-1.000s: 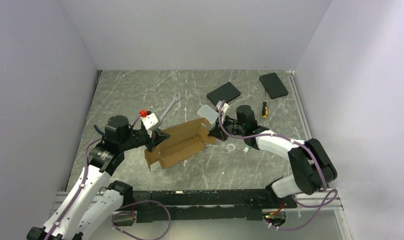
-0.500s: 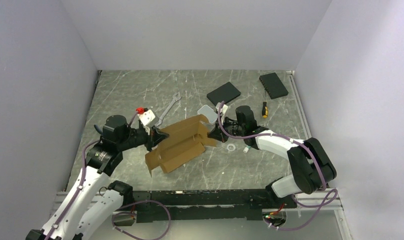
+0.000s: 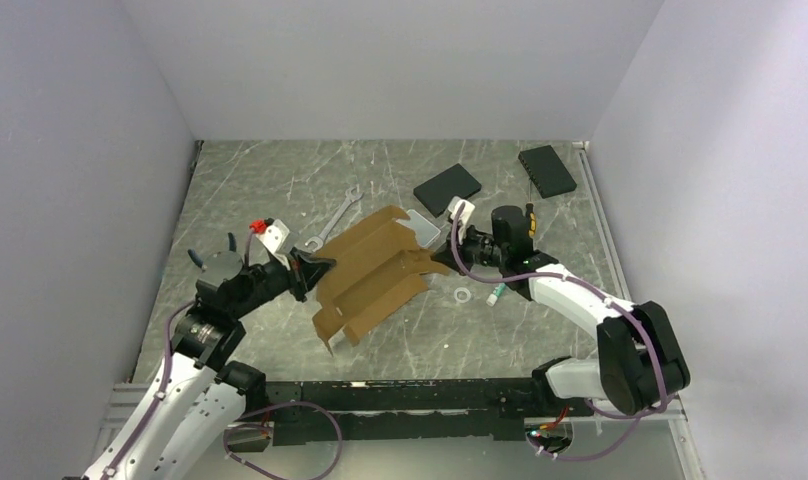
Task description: Fold the paper box
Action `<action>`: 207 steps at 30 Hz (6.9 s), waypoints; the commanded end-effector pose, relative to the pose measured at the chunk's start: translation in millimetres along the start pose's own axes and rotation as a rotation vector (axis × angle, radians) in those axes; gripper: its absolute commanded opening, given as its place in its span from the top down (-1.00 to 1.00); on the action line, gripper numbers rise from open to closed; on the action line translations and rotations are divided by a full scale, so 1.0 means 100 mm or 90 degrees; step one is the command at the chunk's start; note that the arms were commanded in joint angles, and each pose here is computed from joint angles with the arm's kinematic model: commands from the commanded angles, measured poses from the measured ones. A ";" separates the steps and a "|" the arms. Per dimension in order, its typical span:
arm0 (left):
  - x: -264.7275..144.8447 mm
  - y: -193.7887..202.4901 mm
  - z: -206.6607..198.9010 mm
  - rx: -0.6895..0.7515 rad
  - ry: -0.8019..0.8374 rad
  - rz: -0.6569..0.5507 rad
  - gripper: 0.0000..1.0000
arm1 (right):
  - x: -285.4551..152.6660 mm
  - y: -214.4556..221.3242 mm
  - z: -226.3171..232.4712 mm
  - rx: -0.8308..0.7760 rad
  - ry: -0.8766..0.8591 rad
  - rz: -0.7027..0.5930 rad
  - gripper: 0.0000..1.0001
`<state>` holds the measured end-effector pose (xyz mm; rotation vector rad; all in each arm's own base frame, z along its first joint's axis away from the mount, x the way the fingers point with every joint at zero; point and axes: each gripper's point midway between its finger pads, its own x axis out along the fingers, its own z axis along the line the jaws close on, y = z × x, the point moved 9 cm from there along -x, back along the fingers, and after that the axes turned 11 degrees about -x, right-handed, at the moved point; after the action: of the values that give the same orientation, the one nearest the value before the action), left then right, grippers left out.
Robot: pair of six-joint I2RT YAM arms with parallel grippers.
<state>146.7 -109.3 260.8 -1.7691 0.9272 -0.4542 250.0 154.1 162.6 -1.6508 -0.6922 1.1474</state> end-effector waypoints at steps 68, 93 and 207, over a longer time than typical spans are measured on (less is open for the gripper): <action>0.11 0.34 -0.21 -0.001 -0.118 0.082 1.00 | 0.21 0.17 0.44 0.088 -0.307 0.009 0.09; 0.16 0.33 -0.24 0.035 -0.107 0.115 1.00 | -0.04 0.15 -0.26 0.151 -0.161 0.007 0.10; -0.16 0.41 -0.39 -0.065 -0.065 0.091 1.00 | 0.70 0.30 0.33 -0.111 -0.275 -0.115 -0.21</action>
<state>100.5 -131.4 235.8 -1.7713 1.0003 -0.2330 239.0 211.7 96.7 -1.4012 -1.1633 1.4425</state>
